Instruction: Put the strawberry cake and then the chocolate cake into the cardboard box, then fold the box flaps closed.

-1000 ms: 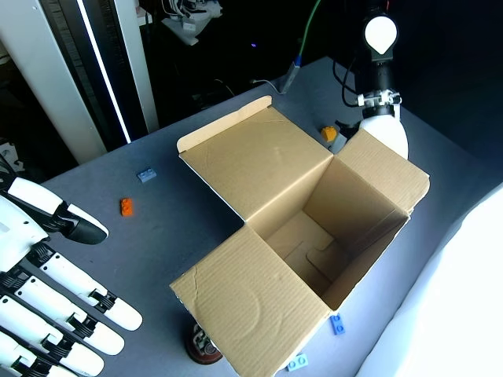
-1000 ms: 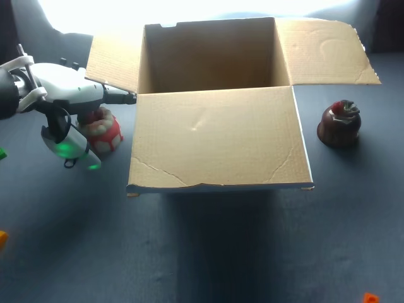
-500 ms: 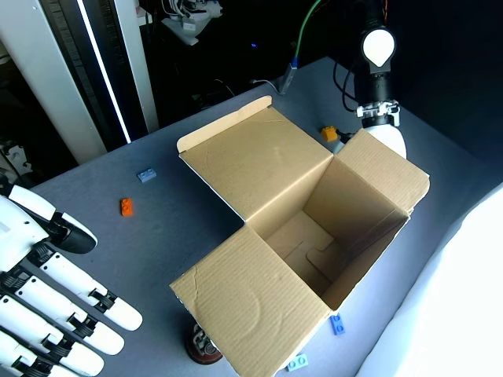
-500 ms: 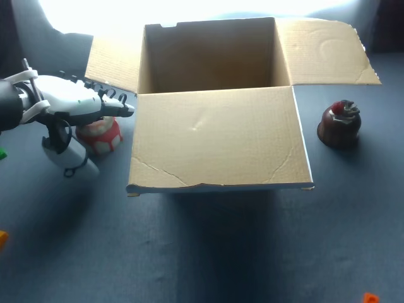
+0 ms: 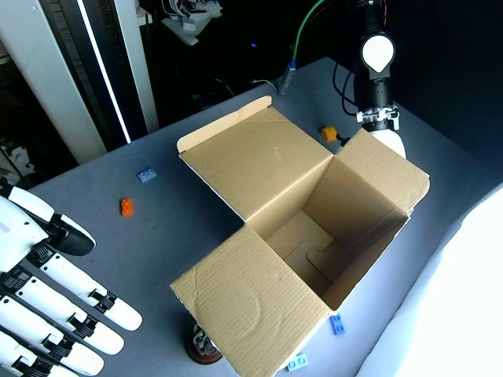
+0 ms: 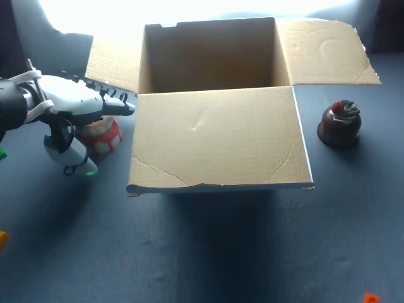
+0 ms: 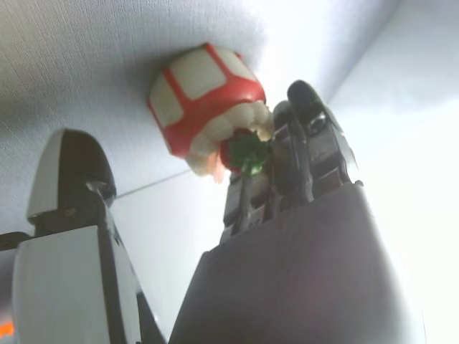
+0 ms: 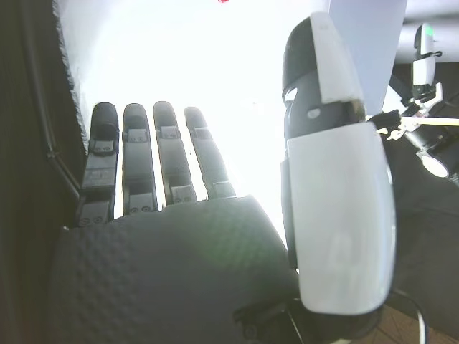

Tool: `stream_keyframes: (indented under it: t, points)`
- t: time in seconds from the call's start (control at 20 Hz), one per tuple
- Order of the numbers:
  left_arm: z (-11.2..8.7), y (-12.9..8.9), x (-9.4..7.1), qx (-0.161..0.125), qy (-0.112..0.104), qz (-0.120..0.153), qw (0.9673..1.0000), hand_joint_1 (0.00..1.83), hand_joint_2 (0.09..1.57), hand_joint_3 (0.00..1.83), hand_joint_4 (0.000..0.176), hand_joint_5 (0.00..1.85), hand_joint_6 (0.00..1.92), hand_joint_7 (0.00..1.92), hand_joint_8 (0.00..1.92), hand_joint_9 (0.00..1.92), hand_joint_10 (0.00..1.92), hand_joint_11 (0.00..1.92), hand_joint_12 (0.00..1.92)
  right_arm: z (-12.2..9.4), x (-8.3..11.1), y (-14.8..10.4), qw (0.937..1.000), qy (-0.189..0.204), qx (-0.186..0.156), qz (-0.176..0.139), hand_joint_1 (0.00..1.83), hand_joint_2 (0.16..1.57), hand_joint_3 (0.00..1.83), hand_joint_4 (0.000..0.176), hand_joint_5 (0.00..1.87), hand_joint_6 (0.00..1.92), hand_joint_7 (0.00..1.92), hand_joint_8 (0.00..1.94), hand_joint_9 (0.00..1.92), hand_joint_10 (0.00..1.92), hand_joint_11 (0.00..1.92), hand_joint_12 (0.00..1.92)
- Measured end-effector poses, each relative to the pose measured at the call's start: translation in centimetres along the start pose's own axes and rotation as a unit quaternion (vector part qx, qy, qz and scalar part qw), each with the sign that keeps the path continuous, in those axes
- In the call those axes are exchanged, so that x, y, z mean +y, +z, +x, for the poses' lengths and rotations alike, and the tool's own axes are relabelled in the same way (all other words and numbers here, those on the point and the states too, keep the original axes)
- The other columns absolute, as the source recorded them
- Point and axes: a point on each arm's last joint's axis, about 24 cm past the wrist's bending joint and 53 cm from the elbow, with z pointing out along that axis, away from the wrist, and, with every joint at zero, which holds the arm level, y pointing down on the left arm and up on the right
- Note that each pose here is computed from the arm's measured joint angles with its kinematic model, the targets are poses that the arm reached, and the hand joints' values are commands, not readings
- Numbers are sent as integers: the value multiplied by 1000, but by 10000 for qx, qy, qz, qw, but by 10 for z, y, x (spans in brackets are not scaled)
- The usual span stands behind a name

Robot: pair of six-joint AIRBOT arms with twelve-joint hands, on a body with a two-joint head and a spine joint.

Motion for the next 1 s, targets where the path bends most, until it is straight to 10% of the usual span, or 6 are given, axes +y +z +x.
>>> stream_keyframes:
  t: [0.3,0.4,0.5,0.55,0.6,1.0]
  points:
    - [2,2,-1,2,-34,0,10000,1187,999,0,45,422,44,537,49,632,153,169,1396,0,0,0,10000,0,-2,0,749,1046,7,0,43,0,87,1,73,0,0,165]
    - [1,2,-1,-4,-46,-4,10000,1253,987,2,7,631,33,652,144,458,989,321,1530,0,0,0,10000,0,0,0,756,1043,4,0,51,4,94,3,85,5,0,165]
    - [0,2,0,-31,-132,-21,9999,1269,1040,1,0,821,119,509,957,485,1367,418,1631,0,0,0,10000,-4,-2,-1,790,1037,1,0,66,8,98,2,86,4,0,241]
    - [-1,2,0,-52,-166,-30,9998,1204,1175,8,0,805,908,725,1362,552,1429,464,1702,0,0,0,10000,-4,0,-1,783,1040,1,0,65,6,102,2,86,3,0,267]
    - [-2,2,0,-63,-185,-38,9998,1186,1217,4,0,778,1107,750,1482,572,1474,472,1754,0,0,0,10000,-4,-2,-1,791,1038,0,0,69,7,100,1,85,3,0,274]
    - [-2,-5,2,15,-173,29,9998,1179,1242,1,0,709,1223,774,1499,590,1436,452,1804,0,0,0,10000,-10,-3,-4,774,1047,3,0,69,3,92,1,85,1,0,347]
